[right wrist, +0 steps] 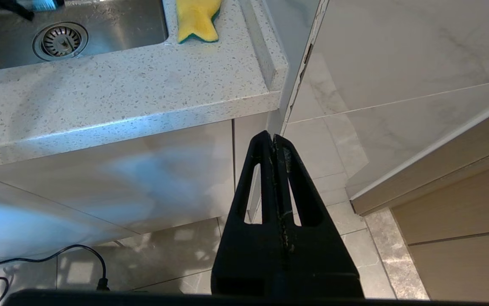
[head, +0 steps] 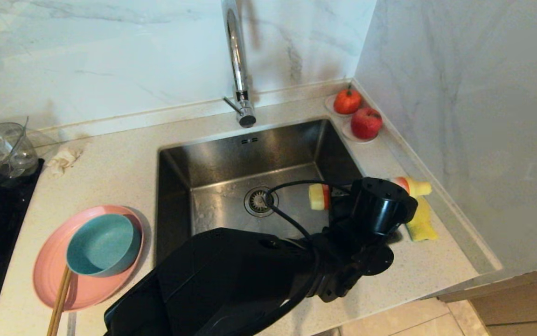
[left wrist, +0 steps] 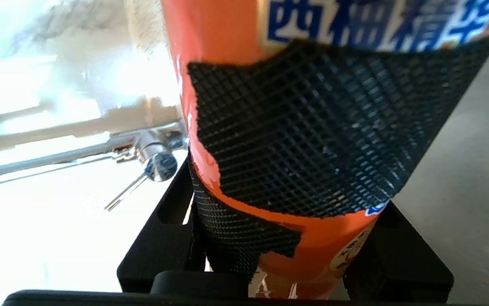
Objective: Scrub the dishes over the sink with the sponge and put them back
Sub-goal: Squeeze it onto the sponge
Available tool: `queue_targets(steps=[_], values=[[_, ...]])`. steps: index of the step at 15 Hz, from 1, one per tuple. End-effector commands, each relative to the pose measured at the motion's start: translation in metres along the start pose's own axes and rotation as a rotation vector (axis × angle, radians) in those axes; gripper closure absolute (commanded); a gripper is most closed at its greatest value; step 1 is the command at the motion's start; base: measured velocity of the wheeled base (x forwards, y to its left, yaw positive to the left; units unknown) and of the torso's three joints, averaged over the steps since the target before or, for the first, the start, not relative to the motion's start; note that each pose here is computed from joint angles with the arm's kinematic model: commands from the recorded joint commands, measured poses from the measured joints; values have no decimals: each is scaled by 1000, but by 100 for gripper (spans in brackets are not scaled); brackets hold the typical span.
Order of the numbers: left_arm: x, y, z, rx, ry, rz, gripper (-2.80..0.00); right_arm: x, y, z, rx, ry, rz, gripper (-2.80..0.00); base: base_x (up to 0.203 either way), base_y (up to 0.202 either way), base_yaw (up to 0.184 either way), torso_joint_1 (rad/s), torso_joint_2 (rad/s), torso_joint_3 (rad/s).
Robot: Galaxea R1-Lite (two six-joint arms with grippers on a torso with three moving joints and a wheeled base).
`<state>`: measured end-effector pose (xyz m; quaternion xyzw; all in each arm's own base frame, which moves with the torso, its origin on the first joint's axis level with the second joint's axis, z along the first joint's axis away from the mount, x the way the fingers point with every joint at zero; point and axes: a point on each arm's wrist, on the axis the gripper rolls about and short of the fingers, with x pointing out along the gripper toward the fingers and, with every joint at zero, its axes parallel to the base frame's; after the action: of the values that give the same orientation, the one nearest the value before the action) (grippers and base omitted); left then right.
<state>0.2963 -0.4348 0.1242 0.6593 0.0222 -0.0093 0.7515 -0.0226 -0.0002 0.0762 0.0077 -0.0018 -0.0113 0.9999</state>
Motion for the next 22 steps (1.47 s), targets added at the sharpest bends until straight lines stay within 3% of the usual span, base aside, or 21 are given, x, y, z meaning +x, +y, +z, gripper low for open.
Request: queue_targets(steps=[1, 6, 9, 15, 22], values=[[-4, -8, 3, 21, 1, -7, 0, 0, 0, 0, 0, -1, 0, 0, 0, 0, 0, 0, 0, 0], [-12, -10, 8, 77, -12, -9, 0, 0, 0, 0, 0, -1, 0, 0, 0, 0, 0, 0, 0, 0], [-12, -9, 7, 95, 22, -3, 0, 0, 0, 0, 0, 0, 0, 0, 0, 0, 0, 0, 0, 0], [-16, -24, -2, 149, 37, -31, 0, 0, 0, 0, 0, 0, 0, 0, 0, 0, 0, 0, 0, 0], [-14, -14, -1, 118, 63, -8, 0, 0, 0, 0, 0, -1, 0, 0, 0, 0, 0, 0, 0, 0]])
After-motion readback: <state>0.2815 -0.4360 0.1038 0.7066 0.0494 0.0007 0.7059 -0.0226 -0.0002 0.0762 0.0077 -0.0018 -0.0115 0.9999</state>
